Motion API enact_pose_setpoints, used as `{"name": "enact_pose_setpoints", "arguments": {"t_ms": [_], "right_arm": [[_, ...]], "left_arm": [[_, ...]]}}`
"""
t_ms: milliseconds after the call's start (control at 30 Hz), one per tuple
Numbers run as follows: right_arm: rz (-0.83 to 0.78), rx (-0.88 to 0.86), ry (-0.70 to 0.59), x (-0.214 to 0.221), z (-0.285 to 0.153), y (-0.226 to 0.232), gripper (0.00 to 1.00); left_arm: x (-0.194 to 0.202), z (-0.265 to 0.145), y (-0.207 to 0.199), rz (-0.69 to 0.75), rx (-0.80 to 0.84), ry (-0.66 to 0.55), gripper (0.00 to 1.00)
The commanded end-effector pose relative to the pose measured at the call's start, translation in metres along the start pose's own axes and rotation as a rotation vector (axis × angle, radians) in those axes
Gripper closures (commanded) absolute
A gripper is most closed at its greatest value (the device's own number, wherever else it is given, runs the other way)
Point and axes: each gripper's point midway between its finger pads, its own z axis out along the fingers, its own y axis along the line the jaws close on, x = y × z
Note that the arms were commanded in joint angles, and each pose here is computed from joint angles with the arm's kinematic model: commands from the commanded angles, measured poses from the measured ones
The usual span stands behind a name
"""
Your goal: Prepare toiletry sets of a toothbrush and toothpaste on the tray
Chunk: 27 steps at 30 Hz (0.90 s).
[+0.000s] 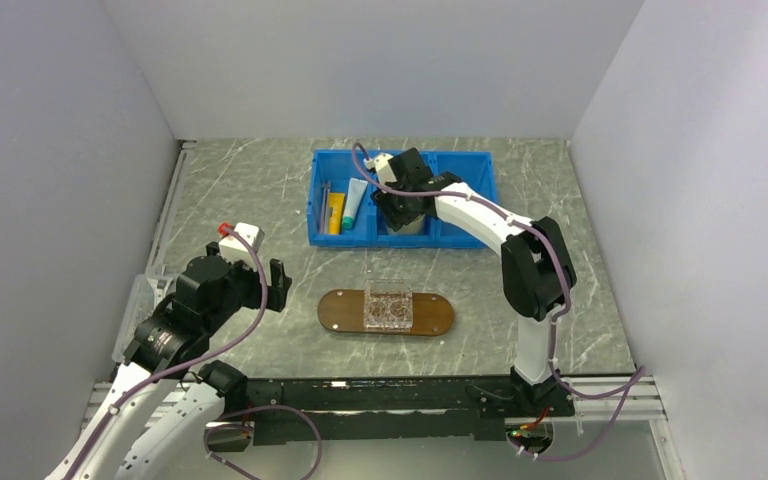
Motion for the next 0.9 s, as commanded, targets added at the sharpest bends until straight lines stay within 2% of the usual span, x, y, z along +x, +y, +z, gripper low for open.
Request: {"name": "enact_pose_setpoints", "arguments": {"t_ms": [0, 500, 867], "right_arm": [[-0.030, 0.000, -0.069, -0.027, -0.001, -0.005, 0.53], [-0.023, 0.000, -0.015, -0.016, 0.018, -0.008, 0.64], [-0.025, 0.002, 0.005, -0.012, 0.022, -0.008, 0.80]], "left_arm": [[-0.011, -0.002, -0.004, -0.005, 0.017, -0.043, 0.01], [-0.011, -0.001, -0.004, -0.005, 0.021, -0.039, 0.01], [-0.010, -0.001, -0.004, -0.005, 0.017, -0.038, 0.01]]}}
